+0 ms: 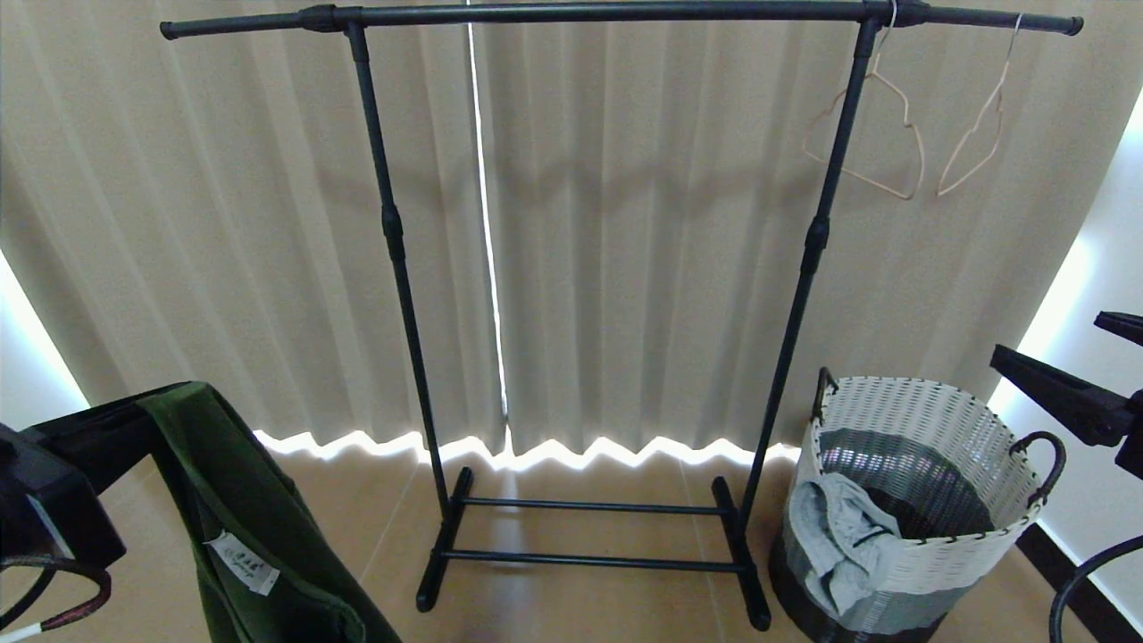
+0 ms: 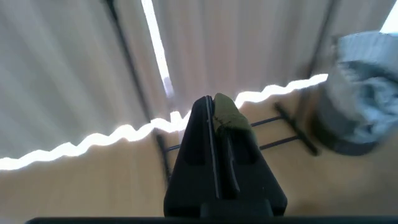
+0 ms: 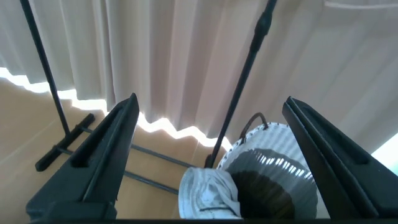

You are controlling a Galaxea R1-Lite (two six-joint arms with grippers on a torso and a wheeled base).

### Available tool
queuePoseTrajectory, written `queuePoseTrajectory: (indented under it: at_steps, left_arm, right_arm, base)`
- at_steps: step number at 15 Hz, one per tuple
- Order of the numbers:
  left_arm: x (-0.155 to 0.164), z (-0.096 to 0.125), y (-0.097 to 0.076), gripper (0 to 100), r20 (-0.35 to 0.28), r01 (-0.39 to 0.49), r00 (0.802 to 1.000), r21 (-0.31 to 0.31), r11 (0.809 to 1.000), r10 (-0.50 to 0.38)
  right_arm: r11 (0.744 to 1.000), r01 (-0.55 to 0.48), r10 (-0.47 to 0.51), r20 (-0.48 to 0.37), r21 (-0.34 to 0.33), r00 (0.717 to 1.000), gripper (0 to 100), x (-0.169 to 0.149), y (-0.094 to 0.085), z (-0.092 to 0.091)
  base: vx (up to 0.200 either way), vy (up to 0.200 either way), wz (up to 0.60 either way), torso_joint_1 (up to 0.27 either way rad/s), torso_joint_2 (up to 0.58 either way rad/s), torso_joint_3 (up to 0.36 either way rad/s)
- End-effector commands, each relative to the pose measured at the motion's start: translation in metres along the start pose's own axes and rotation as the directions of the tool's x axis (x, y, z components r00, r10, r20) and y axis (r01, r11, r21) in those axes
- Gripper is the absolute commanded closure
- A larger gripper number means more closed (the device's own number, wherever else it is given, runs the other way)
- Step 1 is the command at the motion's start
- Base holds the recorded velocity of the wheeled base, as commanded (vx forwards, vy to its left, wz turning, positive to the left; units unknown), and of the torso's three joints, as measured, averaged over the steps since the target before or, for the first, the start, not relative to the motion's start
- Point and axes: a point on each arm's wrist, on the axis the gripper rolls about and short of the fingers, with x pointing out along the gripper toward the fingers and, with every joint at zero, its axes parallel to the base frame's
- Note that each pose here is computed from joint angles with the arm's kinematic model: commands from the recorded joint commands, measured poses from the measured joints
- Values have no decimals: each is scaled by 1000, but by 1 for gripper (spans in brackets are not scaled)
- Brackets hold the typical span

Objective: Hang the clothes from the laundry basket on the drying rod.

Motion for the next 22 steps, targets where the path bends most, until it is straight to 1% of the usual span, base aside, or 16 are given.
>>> queuePoseTrajectory:
  at_steps: [1,5,7,10,11,16,17,22]
  left_arm:
    - [-1,-2,1,100,-7,-9,1000,-2,1000,9]
    - [-2,-13,2,100,-38,-27,999,-1,1000,27]
    - [-3,-12,3,100,-33,-29,999,-2,1000,29]
    - [-7,-11,2,100,-18,-32,999,-3,999,32]
    - [-9,-11,2,100,-11,-36,999,-1,999,36]
    - [-9,-11,2,100,-13,-36,999,1,999,36]
    - [-9,-14,2,100,-25,-35,999,1,999,35]
    - [-10,-17,2,100,-31,-34,999,8,999,34]
  right_arm:
    - [1000,8,-8,-6,1,1000,0,-2,-1,-3]
    - [999,36,-36,-19,5,999,0,-8,-2,-12]
    - [999,36,-36,-16,6,999,0,-12,-2,-14]
    - [999,46,-45,-53,12,998,0,-16,-1,-28]
    - [999,43,-42,-51,13,998,0,-18,0,-30]
    - [999,41,-41,-51,16,998,0,-18,0,-31]
    - [999,41,-41,-51,16,998,0,-18,0,-31]
    - [999,41,-40,-55,17,998,0,-17,0,-32]
  base:
    - [0,0,0,0,0,0]
    - [0,0,0,0,0,0]
    - [0,0,0,0,0,0]
    - [0,0,0,0,0,0]
    - [0,0,0,0,0,0]
    - [0,0,0,0,0,0]
    - [0,0,0,0,0,0]
    - [0,0,0,0,0,0]
